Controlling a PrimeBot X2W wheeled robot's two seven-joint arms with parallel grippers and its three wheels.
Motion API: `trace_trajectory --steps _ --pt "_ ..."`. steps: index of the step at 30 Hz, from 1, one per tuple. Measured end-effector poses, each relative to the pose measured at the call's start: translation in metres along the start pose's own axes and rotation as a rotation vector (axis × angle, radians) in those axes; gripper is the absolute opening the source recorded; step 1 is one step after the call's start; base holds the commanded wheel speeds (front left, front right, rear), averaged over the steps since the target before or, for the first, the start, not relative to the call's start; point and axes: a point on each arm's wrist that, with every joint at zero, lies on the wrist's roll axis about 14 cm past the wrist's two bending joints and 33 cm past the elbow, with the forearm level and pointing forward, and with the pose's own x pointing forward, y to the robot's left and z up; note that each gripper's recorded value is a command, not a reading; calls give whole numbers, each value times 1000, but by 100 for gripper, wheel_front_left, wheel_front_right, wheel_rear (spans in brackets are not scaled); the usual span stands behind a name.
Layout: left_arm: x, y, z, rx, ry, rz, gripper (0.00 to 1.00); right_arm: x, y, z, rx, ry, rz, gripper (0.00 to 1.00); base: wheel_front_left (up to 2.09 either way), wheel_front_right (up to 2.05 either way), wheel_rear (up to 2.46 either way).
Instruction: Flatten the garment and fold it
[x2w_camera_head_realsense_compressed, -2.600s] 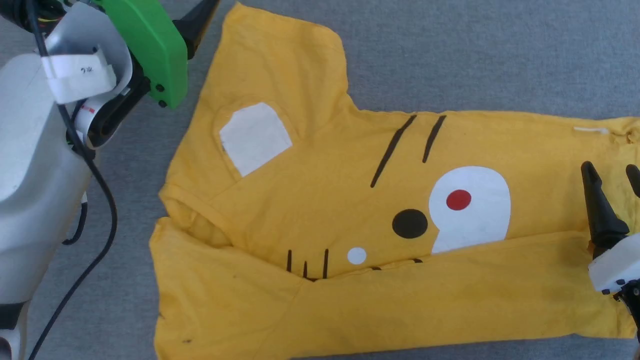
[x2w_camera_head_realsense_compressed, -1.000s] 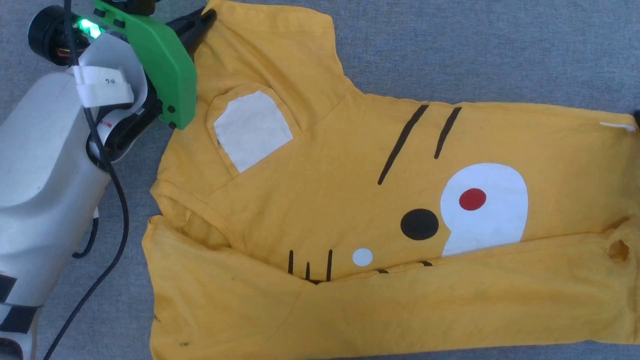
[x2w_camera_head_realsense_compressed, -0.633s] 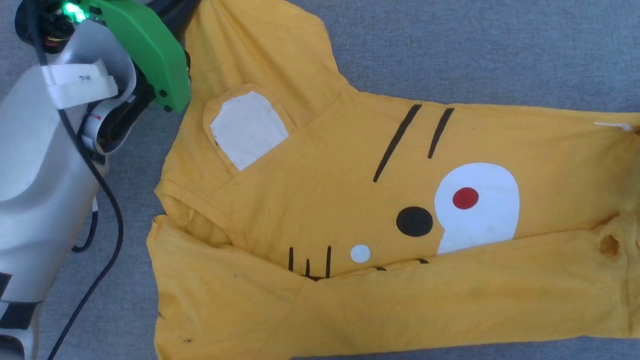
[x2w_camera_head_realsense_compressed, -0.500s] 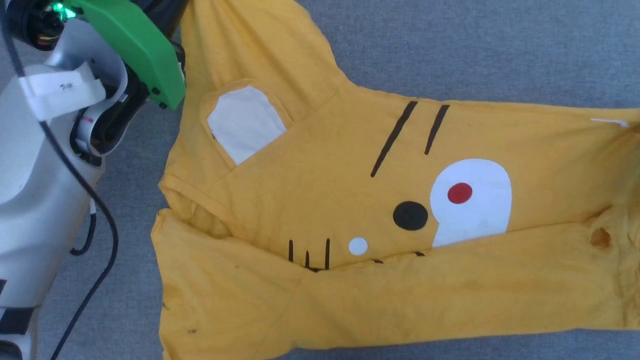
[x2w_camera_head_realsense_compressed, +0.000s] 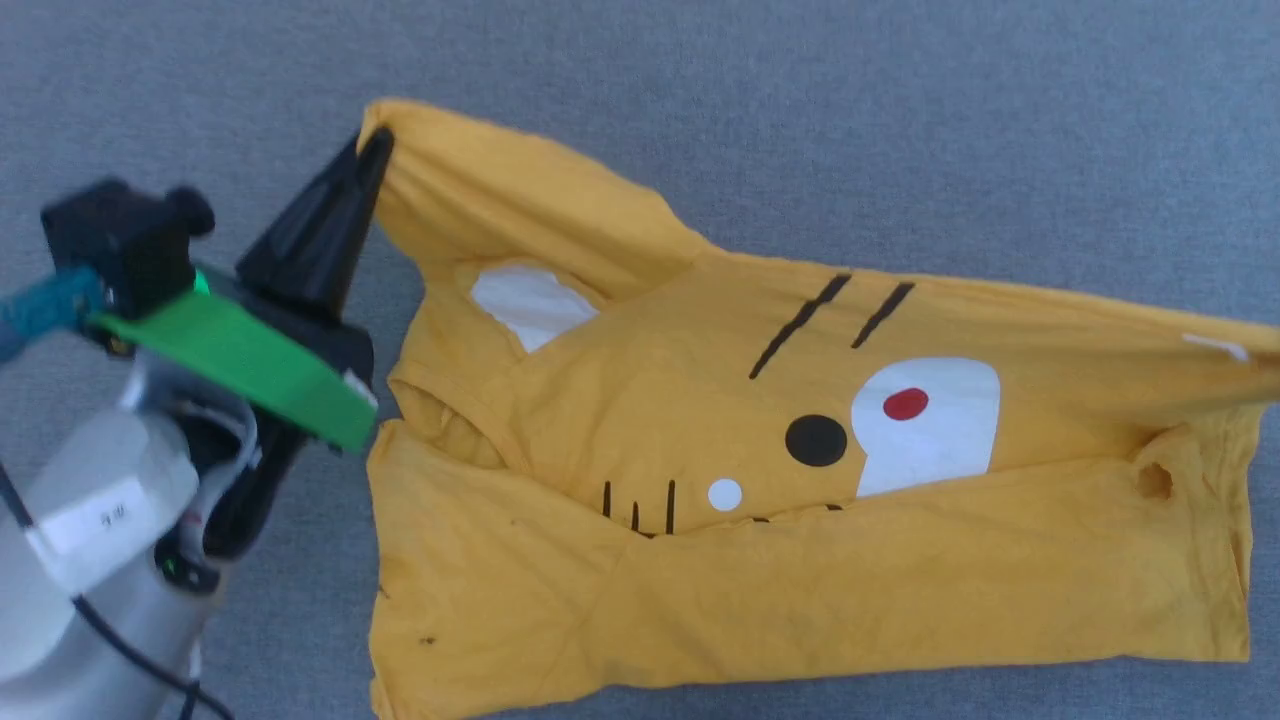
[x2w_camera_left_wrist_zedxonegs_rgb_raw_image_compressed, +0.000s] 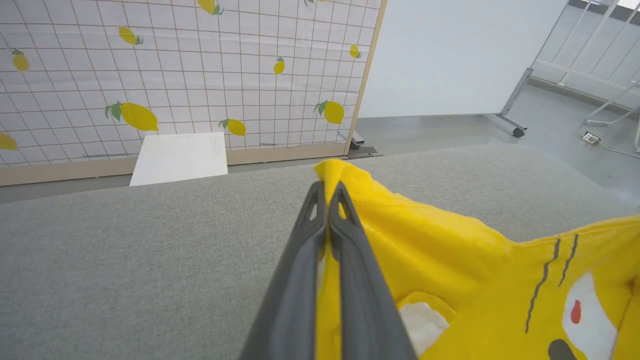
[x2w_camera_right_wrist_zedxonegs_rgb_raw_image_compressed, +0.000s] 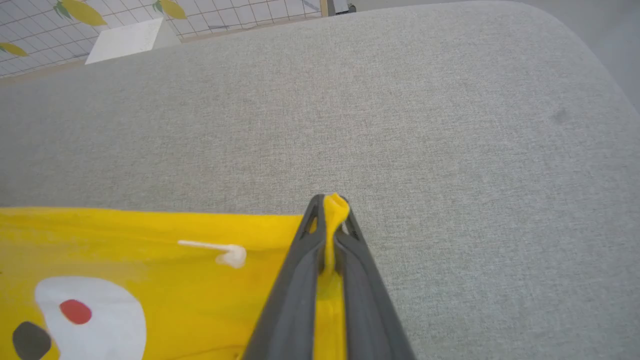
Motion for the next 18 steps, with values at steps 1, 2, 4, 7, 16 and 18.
trace_trajectory --steps 1,2,4,7,16,18 --pt "-9 -4 1 -11 -9 6 0 -5 0 -2 12 -2 2 0 0 0 0" --pt "-18 -7 1 -17 -10 11 0 -10 1 -5 24 0 5 0 0 0 0" --pt "-35 -12 -1 -28 -2 27 0 -19 1 -12 41 6 7 0 0 0 0" --pt "-61 -18 -12 -67 25 67 0 -33 2 -25 69 26 13 0 0 0 0" --pt "-123 -30 -82 -154 238 167 0 -56 2 -60 106 97 10 0 0 0 0" --pt "-129 -31 -98 -161 300 167 0 -57 3 -68 94 122 6 0 0 0 0"
